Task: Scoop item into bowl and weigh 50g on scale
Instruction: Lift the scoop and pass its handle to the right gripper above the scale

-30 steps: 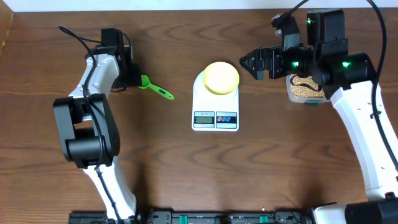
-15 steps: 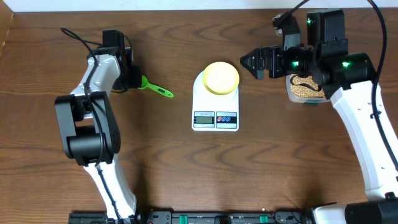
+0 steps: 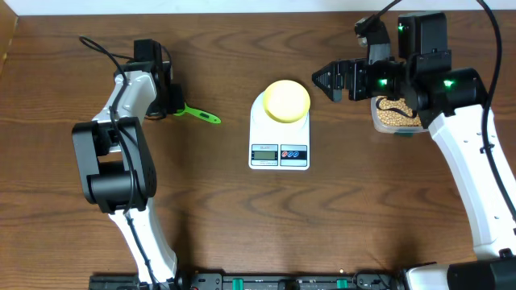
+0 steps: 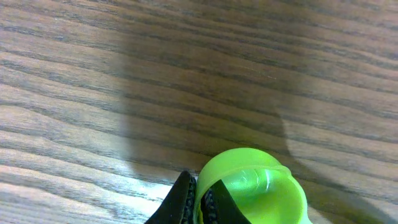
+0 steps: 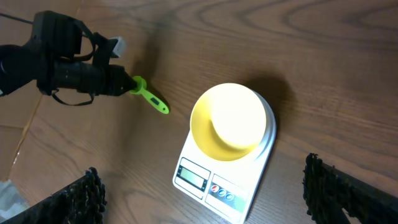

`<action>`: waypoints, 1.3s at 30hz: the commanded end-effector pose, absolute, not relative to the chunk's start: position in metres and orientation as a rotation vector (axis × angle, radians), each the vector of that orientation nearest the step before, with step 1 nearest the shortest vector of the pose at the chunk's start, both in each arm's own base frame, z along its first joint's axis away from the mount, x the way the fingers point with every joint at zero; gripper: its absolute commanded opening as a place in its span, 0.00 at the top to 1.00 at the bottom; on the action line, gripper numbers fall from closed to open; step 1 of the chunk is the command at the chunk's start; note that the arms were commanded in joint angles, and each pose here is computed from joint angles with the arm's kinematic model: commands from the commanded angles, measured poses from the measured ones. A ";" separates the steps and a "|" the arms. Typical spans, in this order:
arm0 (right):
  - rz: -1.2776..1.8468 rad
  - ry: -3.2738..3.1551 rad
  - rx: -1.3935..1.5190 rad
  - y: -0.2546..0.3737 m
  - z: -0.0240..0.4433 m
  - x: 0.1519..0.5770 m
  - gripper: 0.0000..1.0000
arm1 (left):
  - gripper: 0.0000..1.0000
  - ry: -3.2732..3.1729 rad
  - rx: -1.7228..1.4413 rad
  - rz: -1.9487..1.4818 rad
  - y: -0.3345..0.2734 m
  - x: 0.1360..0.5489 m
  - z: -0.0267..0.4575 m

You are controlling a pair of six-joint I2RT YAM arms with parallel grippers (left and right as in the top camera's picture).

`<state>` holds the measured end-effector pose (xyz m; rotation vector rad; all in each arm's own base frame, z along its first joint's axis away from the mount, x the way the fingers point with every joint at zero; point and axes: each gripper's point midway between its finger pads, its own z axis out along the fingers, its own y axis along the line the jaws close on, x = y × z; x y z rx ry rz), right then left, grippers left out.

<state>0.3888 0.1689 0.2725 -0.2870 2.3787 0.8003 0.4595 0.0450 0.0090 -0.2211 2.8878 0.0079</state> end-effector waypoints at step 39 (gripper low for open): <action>1.119 2.188 -0.347 0.255 0.318 0.386 0.09 | 0.93 2.445 -0.206 -1.007 -0.166 0.442 0.235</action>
